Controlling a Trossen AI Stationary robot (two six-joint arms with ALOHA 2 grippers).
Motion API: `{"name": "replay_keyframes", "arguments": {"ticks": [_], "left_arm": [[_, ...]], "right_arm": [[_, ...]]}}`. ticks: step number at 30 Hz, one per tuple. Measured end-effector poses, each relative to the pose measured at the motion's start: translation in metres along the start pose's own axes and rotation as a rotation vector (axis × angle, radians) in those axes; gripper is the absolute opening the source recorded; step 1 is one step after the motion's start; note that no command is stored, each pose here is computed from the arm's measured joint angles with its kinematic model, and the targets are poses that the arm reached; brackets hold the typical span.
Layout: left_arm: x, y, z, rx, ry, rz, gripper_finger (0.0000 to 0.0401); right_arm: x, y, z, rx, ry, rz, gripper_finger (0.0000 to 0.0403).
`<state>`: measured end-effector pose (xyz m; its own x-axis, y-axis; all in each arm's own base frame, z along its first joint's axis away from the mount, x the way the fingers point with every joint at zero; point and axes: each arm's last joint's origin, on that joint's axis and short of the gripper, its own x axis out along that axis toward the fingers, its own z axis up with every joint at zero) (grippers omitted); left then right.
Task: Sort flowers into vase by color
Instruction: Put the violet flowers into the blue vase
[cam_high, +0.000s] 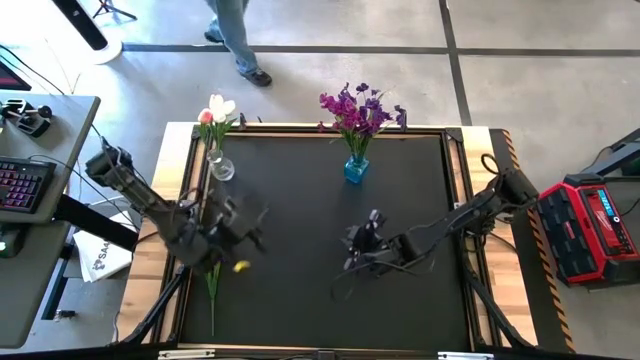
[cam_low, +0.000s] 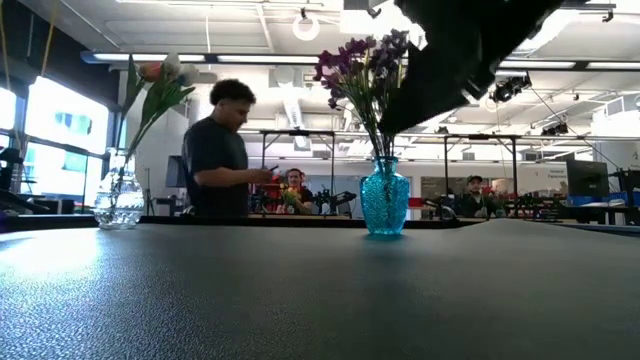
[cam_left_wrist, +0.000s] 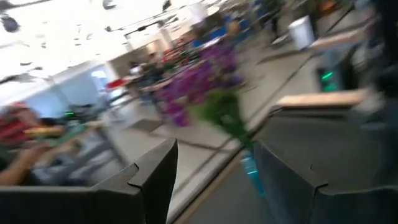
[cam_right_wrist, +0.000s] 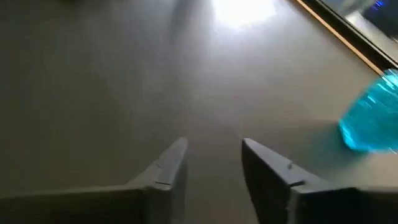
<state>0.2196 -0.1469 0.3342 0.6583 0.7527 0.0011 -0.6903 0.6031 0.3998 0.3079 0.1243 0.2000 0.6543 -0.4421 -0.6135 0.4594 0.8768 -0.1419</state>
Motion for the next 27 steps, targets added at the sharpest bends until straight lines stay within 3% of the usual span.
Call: {"name": "replay_keyframes", "arguments": {"ticks": [6, 9, 12, 14, 18, 21, 27], "left_arm": [[-0.029, -0.015, 0.004, -0.167, -0.066, -0.189, 0.02], [-0.038, -0.02, -0.002, -0.275, -0.075, -0.391, 0.02], [-0.035, -0.023, -0.016, -0.386, 0.042, -0.627, 0.02], [-0.03, -0.025, -0.03, -0.402, 0.18, -0.687, 0.02], [-0.023, -0.02, -0.062, -0.438, 0.562, -0.694, 0.02], [-0.024, -0.009, -0.079, -0.53, 0.866, -0.569, 0.02], [-0.055, 0.003, -0.104, -0.546, 1.323, -0.348, 0.02]], "right_arm": [[0.006, 0.003, -0.007, 0.0, 0.037, -0.008, 0.0213], [0.012, 0.006, -0.012, -0.01, 0.051, -0.008, 0.0239], [0.015, 0.008, -0.015, -0.021, 0.066, -0.009, 0.0252], [0.016, 0.008, -0.016, -0.023, 0.076, 0.0, 0.0255], [0.016, 0.008, -0.016, -0.024, 0.078, 0.003, 0.0255], [0.016, 0.008, -0.016, -0.026, 0.078, 0.003, 0.0254], [0.016, 0.008, -0.016, -0.028, 0.067, -0.006, 0.0254]]}}
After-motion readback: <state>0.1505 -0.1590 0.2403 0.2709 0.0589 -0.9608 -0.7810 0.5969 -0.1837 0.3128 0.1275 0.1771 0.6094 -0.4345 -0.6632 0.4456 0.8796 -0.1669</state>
